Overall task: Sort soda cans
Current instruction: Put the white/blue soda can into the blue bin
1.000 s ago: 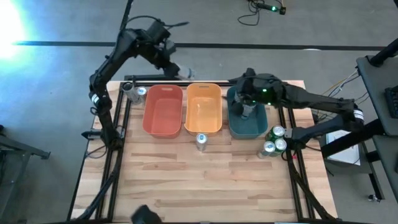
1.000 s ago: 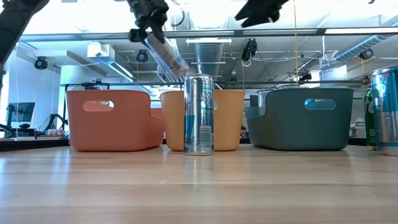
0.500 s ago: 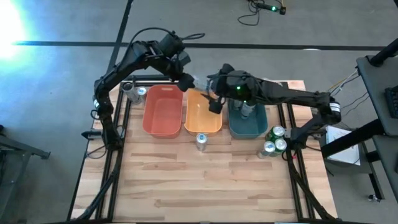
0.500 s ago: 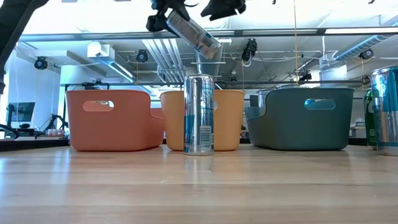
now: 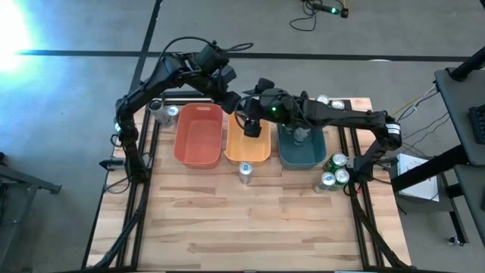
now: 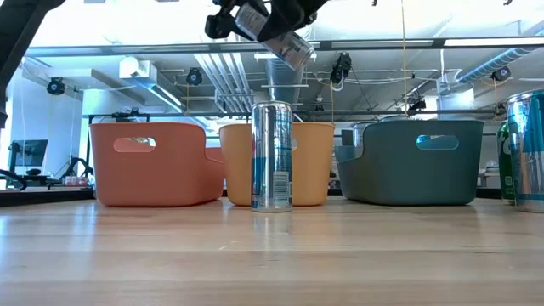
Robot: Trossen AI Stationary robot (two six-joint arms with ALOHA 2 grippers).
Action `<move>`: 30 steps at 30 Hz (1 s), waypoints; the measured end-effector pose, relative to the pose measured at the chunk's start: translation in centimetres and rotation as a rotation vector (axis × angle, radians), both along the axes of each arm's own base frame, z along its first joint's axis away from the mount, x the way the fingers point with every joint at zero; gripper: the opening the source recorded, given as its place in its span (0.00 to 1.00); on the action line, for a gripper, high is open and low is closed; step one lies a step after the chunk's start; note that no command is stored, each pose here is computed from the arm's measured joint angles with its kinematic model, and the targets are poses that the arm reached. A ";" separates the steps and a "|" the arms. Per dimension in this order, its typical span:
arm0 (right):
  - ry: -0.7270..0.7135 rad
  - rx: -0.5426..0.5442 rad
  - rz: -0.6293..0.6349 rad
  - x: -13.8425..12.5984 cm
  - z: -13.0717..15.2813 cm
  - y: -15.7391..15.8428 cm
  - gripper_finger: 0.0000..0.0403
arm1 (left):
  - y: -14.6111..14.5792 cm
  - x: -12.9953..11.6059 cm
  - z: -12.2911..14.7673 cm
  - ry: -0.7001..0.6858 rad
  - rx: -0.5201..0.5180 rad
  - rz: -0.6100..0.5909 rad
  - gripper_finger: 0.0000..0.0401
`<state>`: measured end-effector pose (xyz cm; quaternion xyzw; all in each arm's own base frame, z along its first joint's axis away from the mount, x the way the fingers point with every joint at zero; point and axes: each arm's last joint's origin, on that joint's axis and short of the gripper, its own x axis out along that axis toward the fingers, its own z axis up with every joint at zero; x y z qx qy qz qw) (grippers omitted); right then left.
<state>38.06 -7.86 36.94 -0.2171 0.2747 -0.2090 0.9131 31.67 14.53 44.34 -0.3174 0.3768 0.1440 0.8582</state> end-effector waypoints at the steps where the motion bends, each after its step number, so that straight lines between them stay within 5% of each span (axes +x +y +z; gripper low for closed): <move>1: -0.008 -0.003 0.002 0.2 0.0 0.0 0.86 | 0.0 0.1 0.0 -0.006 -0.004 0.003 0.60; 13: -0.041 -0.023 0.012 0.7 0.0 0.2 0.65 | 0.2 0.6 -0.6 -0.009 -0.019 0.011 0.60; 20: -0.048 -0.012 -0.017 0.7 0.0 0.1 0.66 | 0.1 0.7 -0.6 -0.019 -0.018 -0.013 0.61; 30: -0.136 0.075 -0.060 -0.7 1.5 0.3 0.61 | -0.1 0.6 0.2 -0.075 0.028 -0.063 0.82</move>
